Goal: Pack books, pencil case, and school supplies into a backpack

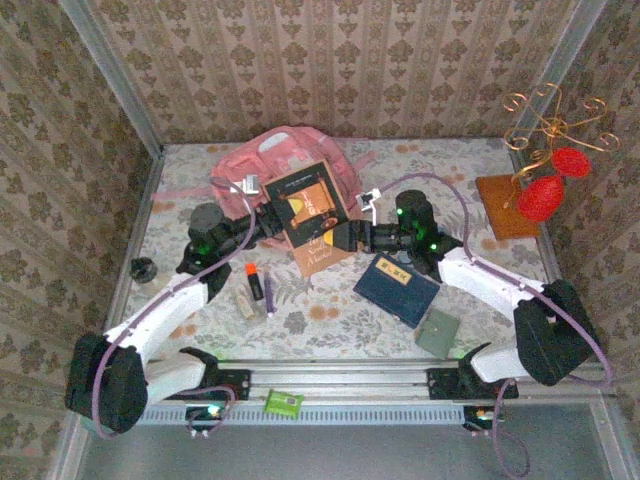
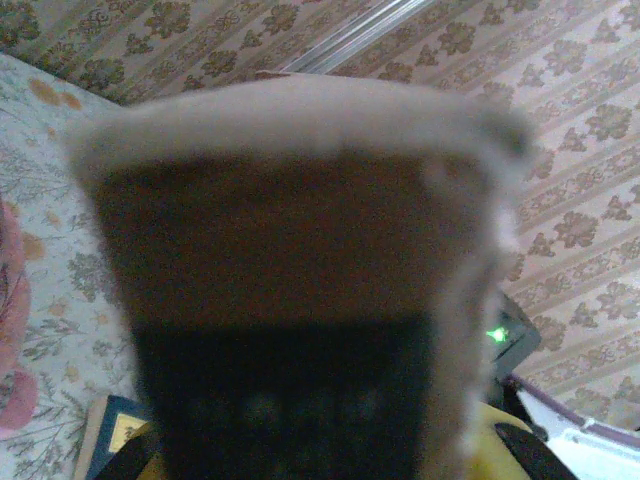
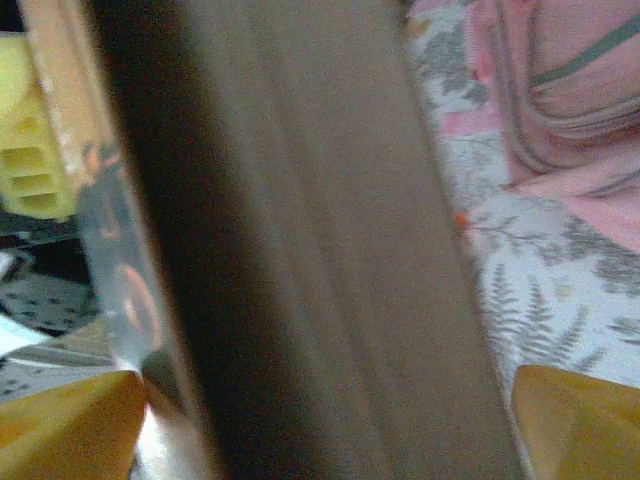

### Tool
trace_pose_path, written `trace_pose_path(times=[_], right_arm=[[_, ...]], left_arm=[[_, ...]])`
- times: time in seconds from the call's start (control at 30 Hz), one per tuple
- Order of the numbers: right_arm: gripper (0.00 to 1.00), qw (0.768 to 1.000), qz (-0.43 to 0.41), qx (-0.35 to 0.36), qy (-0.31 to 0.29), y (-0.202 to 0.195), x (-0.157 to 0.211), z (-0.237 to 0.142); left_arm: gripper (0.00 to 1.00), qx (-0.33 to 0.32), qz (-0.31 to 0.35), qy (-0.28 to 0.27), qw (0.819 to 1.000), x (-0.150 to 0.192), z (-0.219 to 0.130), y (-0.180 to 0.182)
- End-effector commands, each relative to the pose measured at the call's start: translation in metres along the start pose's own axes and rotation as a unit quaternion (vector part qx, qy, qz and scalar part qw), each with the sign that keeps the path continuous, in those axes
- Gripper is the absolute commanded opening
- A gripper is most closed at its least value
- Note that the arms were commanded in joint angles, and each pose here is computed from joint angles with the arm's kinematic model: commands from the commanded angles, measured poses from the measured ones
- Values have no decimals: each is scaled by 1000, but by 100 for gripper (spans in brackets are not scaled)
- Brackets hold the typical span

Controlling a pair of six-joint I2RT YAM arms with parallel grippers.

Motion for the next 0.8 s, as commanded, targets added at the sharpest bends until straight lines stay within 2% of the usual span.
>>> trace_pose_path(times=[0.0, 0.2, 0.27, 0.3, 0.33, 0.4, 0.43, 0.5, 0.57, 0.63, 0.77], right_arm=[[75, 996, -38, -73, -42, 33, -20, -4], [35, 996, -15, -29, -89, 21, -32, -29], [15, 995, -6, -3, -96, 13, -34, -35], [4, 995, 2, 12, -100, 7, -35, -37], [0, 994, 10, 25, -107, 2, -37, -41], [0, 992, 22, 47, -117, -7, -40, -49], [0, 990, 32, 66, -121, -16, -41, -57], [0, 984, 53, 113, -129, -36, -44, -77], [0, 976, 66, 153, -143, -52, -48, -102], [0, 969, 73, 177, -153, -61, -51, -120], [0, 964, 74, 211, -146, -67, -51, -135]], left_arm=[[0, 49, 1, -24, 999, -13, 3, -23], [0, -17, -9, -50, 999, -21, 6, 10], [0, -45, -7, -49, 998, -23, 9, 22], [5, -58, -5, -43, 997, -22, 10, 27], [14, -71, 3, -37, 997, -22, 13, 31], [41, -103, 18, -26, 994, -21, 15, 42], [52, -131, 33, -23, 991, -22, 14, 51], [62, -214, 76, -19, 974, -25, 8, 74], [68, -301, 136, 10, 944, -28, 6, 98], [69, -371, 178, 47, 910, -31, 10, 122], [69, -410, 248, 147, 865, -16, 40, 151]])
Point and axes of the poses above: each hand's point on the last joint's axis, 136 mm out from that joint toward the fingers, its own z axis out along the fingers, its own y axis along the line the jaws close on, x = y × z, the point moved 3 cm from there along -z, back along the fingers, and after that the axes turned 11 degrees about -z, right-handed, at the moved point
